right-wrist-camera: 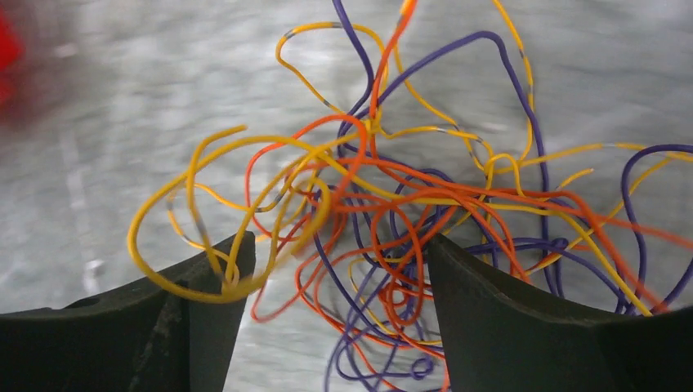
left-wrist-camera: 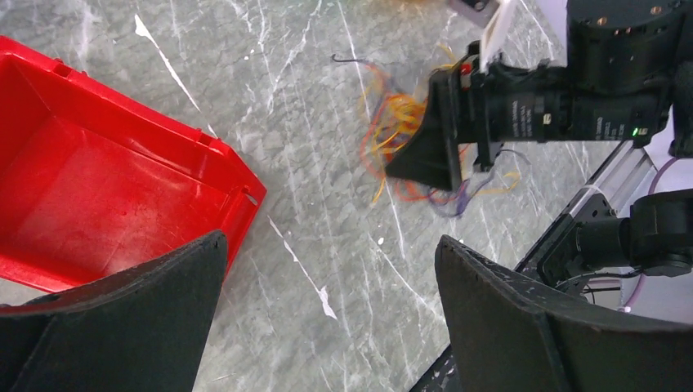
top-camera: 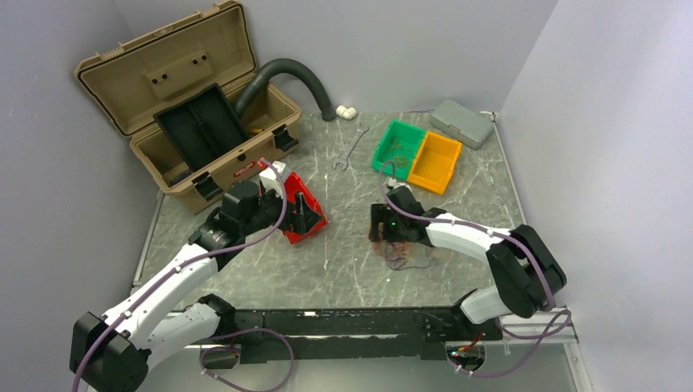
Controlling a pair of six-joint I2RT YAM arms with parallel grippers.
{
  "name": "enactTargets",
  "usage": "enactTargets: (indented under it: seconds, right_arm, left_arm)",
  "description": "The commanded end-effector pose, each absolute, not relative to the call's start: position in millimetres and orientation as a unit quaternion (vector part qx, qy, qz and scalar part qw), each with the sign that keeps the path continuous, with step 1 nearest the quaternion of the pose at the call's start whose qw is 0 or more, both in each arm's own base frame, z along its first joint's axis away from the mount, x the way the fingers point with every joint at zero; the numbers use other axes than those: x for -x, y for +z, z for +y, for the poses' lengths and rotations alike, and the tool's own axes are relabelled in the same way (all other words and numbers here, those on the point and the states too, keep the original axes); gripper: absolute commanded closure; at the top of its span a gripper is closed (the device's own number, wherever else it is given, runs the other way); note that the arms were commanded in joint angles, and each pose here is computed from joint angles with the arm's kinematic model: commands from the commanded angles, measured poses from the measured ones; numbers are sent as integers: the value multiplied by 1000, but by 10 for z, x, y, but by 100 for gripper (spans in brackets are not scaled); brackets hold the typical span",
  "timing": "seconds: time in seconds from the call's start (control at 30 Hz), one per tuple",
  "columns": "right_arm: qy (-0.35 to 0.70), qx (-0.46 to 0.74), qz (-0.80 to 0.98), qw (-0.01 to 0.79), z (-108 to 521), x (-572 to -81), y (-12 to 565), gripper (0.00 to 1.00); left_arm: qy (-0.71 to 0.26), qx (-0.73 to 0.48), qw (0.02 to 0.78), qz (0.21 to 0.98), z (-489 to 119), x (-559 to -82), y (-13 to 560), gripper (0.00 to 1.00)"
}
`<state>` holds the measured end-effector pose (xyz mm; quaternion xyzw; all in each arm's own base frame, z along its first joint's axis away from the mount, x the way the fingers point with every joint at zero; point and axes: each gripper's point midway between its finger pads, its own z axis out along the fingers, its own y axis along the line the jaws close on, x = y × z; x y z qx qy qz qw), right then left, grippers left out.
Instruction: Untangle the cables
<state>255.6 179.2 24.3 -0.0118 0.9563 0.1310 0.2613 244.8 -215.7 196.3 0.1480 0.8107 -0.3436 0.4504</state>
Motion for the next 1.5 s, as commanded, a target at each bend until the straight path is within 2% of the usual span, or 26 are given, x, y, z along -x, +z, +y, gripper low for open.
enactTargets:
  seconds: [0.0, 0.17, 0.37, 0.6, 0.87, 1.23, 1.47]
  right_arm:
    - [266, 75, 914, 297, 2703, -2607, 697, 22]
    - [266, 114, 891, 349, 2792, -2558, 1170, 22]
    - [160, 60, 895, 412, 2171, -2654, 1520, 21]
    - [83, -39, 906, 413, 1465, -2560, 1486, 19]
    - [95, -110, 916, 373, 1047, -2416, 1218, 20]
    - [84, -113, 930, 340, 990, -2357, 900, 29]
    - [84, -106, 935, 327, 1049, -2407, 759, 48]
  left_arm:
    - [-361, -157, 465, 793, -2226, -2449, 2089, 1]
    - [-355, -170, 468, 791, -2284, -2416, 2096, 0]
    - [-368, -187, 456, 789, -2521, -2399, 2046, 1]
    - [-394, -225, 427, 782, -2936, -2342, 1955, 2]
    - [-397, -258, 392, 789, -3269, -2238, 1723, 2]
    - [-398, -268, 368, 797, -3434, -2265, 1448, 2]
    - [-390, -273, 358, 803, -3480, -2307, 1272, 1]
